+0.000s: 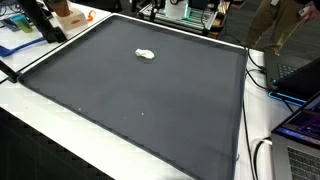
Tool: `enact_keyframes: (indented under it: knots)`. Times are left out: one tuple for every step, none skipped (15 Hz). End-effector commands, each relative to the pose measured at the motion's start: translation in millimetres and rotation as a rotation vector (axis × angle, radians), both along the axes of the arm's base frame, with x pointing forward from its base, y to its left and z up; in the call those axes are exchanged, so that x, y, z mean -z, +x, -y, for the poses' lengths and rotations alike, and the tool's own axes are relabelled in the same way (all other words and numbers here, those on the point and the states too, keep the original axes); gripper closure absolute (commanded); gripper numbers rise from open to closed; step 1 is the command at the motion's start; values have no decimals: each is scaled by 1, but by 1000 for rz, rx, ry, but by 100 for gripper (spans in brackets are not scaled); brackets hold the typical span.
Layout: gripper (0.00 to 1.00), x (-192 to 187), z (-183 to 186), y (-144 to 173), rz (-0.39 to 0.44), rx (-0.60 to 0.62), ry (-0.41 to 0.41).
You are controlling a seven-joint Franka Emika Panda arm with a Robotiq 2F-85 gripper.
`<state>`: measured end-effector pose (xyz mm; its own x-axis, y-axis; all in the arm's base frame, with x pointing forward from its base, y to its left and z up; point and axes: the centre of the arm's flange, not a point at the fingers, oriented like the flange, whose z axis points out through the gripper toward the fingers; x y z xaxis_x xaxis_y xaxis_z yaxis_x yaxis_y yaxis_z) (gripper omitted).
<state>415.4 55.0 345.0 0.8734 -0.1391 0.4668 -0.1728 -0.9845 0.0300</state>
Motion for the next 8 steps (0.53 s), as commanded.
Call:
enact_keyframes:
  knots:
    - [0, 44, -3, -1, 37, 56, 16]
    - [0, 52, -4, -2, 56, 68, 15]
    - [0, 59, -6, -2, 74, 78, 20]
    - [0, 64, -6, -3, 89, 86, 27]
    - [0, 70, -8, -5, 105, 85, 25]
    - [0, 74, -10, -7, 116, 79, 28]
    - [0, 79, -13, -10, 121, 70, 25]
    - [0, 84, -17, -13, 132, 59, 16]
